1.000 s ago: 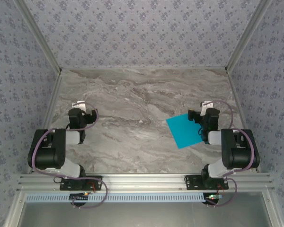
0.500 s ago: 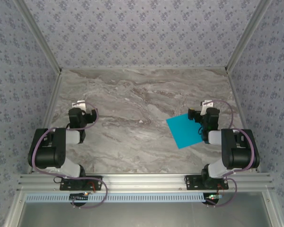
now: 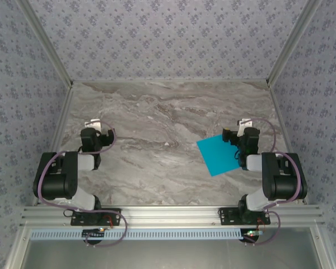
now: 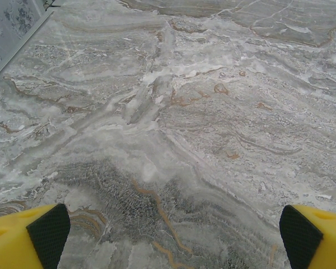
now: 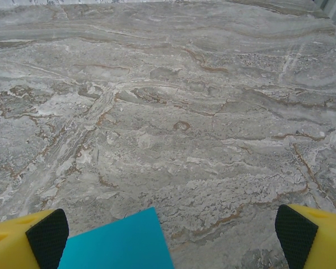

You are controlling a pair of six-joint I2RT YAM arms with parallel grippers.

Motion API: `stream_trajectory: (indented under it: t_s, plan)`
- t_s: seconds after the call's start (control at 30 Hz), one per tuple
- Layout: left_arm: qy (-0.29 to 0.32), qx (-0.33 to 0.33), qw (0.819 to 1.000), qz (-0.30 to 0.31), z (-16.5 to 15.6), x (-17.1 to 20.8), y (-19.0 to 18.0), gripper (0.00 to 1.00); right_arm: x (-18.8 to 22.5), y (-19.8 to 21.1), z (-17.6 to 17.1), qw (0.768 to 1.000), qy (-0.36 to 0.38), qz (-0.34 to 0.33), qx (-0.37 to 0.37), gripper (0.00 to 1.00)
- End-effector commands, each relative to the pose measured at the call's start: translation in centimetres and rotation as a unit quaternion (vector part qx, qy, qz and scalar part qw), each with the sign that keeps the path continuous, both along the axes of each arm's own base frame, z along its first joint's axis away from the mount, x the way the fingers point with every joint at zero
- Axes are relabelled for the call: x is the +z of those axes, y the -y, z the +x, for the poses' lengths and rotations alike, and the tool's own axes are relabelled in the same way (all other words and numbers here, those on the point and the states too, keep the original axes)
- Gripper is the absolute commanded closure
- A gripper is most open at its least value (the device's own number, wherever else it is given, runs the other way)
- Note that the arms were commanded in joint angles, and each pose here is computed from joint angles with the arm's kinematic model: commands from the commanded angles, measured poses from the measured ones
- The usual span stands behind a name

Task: Fold a paper plane with a square sheet of paper (pick it up from the middle)
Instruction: Move the square sheet of paper to the center of the table.

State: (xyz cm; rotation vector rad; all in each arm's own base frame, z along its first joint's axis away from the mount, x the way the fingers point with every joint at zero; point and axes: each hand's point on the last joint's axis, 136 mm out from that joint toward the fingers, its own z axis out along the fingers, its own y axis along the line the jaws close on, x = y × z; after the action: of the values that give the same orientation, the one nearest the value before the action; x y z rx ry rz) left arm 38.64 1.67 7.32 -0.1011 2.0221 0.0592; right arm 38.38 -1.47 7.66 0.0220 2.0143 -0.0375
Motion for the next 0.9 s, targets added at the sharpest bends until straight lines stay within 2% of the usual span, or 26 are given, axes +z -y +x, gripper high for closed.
stream_trajectory:
  t_s: [0.0, 0.13, 0.27, 0.37, 0.5, 0.63, 0.7, 0.87]
  plan:
    - [0.033, 0.018, 0.999, 0.002, 0.8, 3.0, -0.8, 0.01, 3.1, 0.4, 0.5, 1.0, 0.018, -0.009, -0.012, 0.0]
    - [0.008, 0.052, 0.999, -0.012, 0.3, 5.0, -1.6, 0.01, 7.1, 1.8, -0.7, 0.997, 0.03, 0.016, -0.073, 0.0]
    - [-0.028, 0.115, 0.99, -0.079, -0.7, 7.2, -2.3, 0.01, 8.1, 1.4, -2.3, 0.989, -0.041, 0.088, -0.111, 0.0]
    - [-0.075, 0.115, 0.982, -0.132, -1.3, 8.5, -1.1, 0.01, 7.8, -1.0, -3.4, 0.981, -0.092, 0.144, -0.096, 0.0]
    - [-0.141, 0.096, 0.972, -0.163, -2.1, 8.9, 0.9, 0.01, 5.7, -4.5, -4.7, 0.951, -0.166, 0.244, -0.086, 0.0]
    - [-0.169, 0.077, 0.961, -0.205, -2.2, 9.0, 2.4, 0.01, 2.4, -7.6, -5.9, 0.915, -0.262, 0.298, -0.082, 0.0]
    - [-0.172, 0.055, 0.957, -0.226, -2.0, 9.2, 3.5, 0.01, 0.4, -9.0, -6.2, 0.903, -0.296, 0.301, -0.079, 0.0]
    - [-0.191, 0.028, 0.951, -0.24, -2.0, 9.0, 4.6, 0.01, -2.5, -11.0, -6.5, 0.894, -0.339, 0.282, -0.08, 0.0]
